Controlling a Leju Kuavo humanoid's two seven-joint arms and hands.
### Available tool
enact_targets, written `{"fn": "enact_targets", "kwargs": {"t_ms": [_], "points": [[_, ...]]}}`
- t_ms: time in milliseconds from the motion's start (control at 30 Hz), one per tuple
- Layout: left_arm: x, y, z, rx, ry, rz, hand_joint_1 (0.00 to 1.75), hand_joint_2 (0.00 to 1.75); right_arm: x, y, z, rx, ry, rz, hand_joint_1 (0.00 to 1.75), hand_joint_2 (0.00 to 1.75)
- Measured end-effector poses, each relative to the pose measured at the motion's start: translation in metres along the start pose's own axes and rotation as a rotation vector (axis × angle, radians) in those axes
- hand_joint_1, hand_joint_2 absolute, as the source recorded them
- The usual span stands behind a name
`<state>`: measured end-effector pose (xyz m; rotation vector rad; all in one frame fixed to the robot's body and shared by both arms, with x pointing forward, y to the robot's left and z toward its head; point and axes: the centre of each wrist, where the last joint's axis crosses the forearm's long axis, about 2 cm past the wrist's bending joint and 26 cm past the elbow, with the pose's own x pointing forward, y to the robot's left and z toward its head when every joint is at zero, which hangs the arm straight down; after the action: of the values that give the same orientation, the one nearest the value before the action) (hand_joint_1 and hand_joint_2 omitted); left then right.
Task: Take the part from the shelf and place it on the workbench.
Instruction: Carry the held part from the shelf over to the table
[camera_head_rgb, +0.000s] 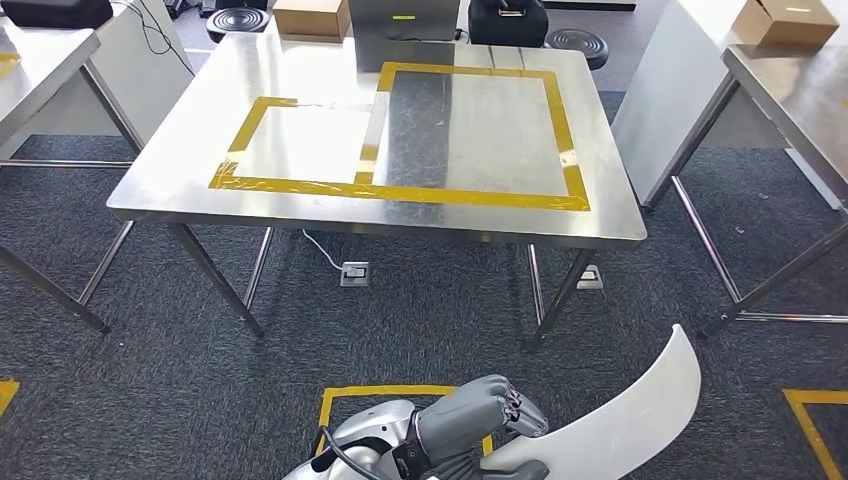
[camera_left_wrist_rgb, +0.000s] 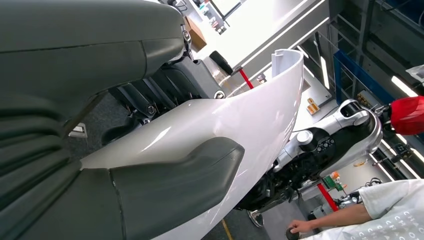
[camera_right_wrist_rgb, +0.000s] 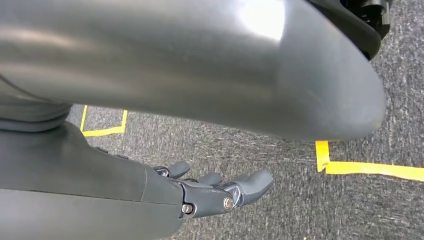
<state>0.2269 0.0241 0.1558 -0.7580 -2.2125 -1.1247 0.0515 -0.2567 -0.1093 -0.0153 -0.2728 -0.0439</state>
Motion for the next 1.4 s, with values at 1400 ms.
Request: {"fn": "enact_targets", "kwargs": {"t_ms": [1400], "points": [[0.0039,-0.0022,0.0077,-0.005,0.016,-0.017,1.75,1.75,-0.0019,0.0053,0.0007,0.009,0.003,0.012,0.0,0.0]]}}
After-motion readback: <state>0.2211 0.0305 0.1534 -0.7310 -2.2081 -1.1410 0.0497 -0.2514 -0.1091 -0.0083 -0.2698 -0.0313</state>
